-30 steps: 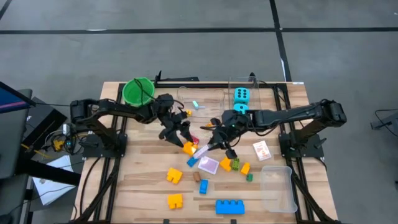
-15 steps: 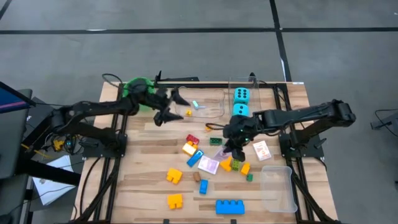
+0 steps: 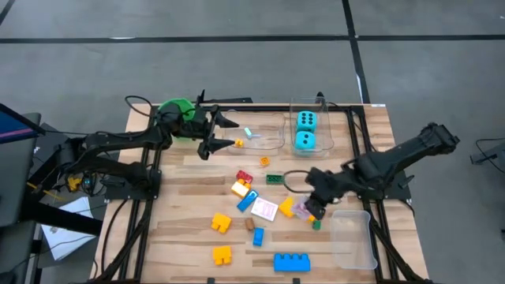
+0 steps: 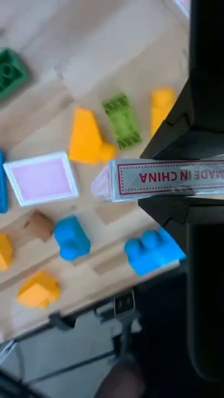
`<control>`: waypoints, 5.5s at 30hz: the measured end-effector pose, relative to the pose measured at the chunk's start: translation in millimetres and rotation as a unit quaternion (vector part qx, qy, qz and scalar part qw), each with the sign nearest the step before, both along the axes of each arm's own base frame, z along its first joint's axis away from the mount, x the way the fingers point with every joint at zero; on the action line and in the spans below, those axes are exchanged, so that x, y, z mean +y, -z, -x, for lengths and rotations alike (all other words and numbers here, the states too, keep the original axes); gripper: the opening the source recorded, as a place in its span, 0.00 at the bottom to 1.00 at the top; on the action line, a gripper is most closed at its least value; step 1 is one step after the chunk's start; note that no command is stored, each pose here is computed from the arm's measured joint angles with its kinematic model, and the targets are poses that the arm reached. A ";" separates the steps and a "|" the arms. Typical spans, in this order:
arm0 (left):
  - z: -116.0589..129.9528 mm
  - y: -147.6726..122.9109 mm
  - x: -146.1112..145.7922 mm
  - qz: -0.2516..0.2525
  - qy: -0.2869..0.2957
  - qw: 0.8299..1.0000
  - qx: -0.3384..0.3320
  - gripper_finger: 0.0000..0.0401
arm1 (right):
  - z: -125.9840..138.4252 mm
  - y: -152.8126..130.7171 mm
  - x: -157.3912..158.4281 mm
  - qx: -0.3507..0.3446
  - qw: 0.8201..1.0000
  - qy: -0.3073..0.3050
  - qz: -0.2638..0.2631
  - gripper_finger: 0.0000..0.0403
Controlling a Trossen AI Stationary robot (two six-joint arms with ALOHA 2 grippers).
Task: Pick & Place Toys
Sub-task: Put the red deck of cards into the white bin, then put the orange deck of cards into the white bin
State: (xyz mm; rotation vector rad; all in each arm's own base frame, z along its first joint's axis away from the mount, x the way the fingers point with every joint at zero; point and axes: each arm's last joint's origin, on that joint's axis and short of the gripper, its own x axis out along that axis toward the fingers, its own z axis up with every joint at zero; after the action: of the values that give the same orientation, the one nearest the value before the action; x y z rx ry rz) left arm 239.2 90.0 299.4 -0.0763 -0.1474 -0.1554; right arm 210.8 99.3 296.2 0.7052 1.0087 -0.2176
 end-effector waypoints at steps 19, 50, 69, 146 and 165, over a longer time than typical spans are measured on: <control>-4.2 1.5 -10.8 0.004 0.022 1.000 0.006 0.70 | 97.7 6.6 63.9 0.097 0.995 -0.003 0.037 0.15; -7.9 2.4 -19.4 0.058 0.017 0.998 0.017 0.65 | 111.0 73.3 162.6 0.199 0.946 -0.165 0.197 0.15; -9.5 7.1 -22.9 0.047 0.021 0.998 0.038 0.63 | 92.8 82.4 188.4 0.214 0.932 -0.170 0.236 0.15; -12.6 5.5 -36.3 0.028 0.046 0.998 0.028 0.62 | 53.7 20.1 -12.8 0.132 0.952 0.232 0.147 0.81; -12.9 5.3 -37.6 0.026 0.049 0.998 0.027 0.63 | 59.4 111.7 -48.5 0.203 0.937 0.266 0.096 0.81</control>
State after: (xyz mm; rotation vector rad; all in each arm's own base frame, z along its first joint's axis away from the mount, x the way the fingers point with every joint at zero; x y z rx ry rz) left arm 252.1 52.3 294.0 -0.1386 -0.0938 -0.2463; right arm 151.4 50.9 184.4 0.7595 1.1500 -0.9547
